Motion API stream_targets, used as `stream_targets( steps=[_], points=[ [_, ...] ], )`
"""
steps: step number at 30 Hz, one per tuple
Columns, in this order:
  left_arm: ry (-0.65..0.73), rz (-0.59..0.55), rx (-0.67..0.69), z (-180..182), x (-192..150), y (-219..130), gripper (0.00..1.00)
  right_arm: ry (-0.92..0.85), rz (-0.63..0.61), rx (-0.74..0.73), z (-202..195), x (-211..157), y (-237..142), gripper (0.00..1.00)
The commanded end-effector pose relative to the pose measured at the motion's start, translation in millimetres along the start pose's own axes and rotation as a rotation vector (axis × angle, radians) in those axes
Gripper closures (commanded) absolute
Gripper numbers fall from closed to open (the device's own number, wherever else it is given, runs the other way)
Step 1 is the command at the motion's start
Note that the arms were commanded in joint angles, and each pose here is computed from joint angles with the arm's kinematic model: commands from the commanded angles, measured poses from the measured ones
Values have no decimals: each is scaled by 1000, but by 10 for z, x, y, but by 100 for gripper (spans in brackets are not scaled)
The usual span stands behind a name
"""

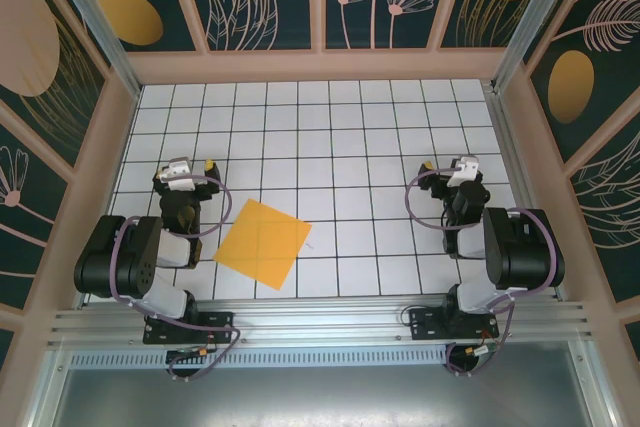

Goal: Fold a paper plane with a square sheet of paper (pick it up from the middle)
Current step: Move the square sheet of paper to the center of the table.

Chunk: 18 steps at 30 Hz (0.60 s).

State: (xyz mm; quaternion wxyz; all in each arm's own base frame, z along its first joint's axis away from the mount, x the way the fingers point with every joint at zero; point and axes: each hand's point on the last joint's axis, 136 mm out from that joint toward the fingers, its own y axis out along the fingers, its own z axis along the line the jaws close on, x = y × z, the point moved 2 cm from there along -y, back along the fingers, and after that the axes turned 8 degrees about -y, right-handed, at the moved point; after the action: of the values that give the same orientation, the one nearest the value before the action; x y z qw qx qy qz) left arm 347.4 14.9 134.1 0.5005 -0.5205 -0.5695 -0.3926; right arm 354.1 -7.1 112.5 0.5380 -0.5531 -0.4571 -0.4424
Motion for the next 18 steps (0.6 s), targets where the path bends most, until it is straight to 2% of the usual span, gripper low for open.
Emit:
stream_targets(
  steps=[1, 18],
  points=[
    [7, -38, -15, -26, 102, 14, 1, 0, -38, 14, 1, 120, 33, 1],
    [7, -39, -14, -24, 103, 13, 1, 0, -37, 15, 0, 116, 34, 1]
  ],
)
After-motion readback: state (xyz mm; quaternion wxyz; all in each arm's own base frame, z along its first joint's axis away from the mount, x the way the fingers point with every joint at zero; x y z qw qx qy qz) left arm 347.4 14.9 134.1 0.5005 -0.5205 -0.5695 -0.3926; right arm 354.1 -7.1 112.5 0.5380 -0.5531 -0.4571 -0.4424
